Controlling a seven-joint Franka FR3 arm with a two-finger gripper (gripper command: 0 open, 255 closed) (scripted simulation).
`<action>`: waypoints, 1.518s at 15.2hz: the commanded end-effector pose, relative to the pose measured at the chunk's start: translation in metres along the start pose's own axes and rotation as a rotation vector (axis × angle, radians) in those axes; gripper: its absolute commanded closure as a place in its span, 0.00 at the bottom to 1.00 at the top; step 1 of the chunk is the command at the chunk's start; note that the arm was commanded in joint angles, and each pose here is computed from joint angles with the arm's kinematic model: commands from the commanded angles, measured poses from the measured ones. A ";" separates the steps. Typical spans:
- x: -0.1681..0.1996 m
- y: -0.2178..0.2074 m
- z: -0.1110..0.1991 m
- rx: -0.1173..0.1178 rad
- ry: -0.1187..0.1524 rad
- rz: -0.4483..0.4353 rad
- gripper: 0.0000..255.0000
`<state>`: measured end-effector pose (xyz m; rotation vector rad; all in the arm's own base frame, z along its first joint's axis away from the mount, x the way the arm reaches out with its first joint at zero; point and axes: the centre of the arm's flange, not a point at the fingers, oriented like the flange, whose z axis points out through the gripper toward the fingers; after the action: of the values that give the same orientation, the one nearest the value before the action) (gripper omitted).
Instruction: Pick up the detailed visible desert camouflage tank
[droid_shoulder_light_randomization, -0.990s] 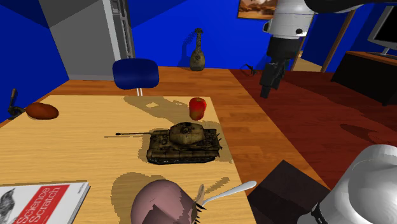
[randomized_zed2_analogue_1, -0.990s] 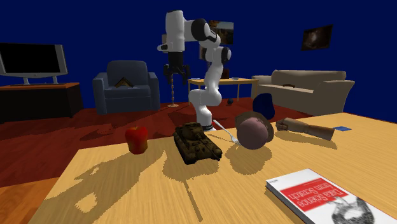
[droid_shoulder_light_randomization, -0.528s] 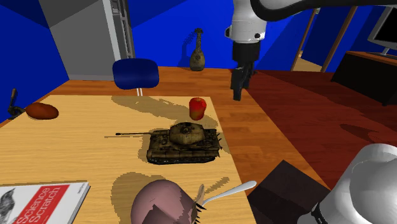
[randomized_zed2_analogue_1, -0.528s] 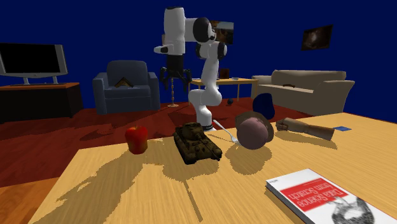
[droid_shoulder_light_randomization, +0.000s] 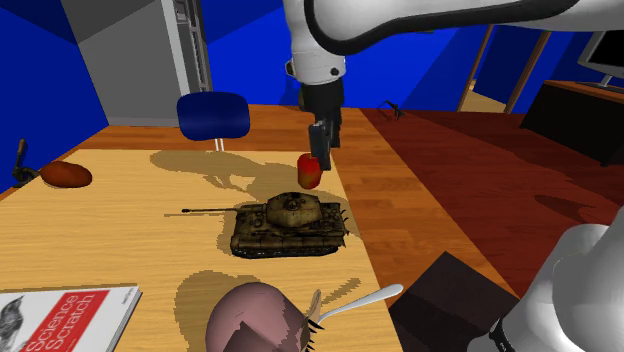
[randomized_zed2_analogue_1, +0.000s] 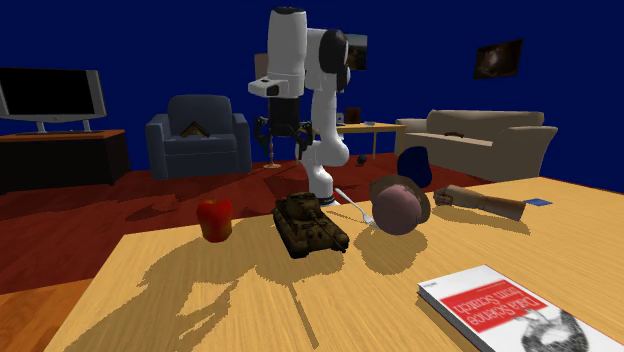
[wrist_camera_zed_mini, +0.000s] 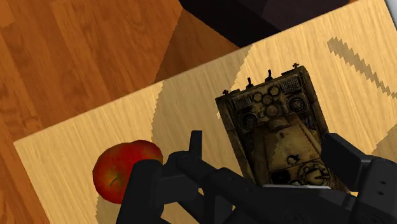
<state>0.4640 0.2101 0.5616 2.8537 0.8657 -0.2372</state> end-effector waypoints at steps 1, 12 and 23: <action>0.027 -0.017 0.009 -0.016 -0.019 -0.060 0.00; 0.129 -0.100 0.045 -0.087 -0.100 -0.314 0.00; 0.136 -0.103 0.075 -0.087 -0.101 -0.314 1.00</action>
<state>0.5095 0.3539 0.4550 2.5915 1.2661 -0.3589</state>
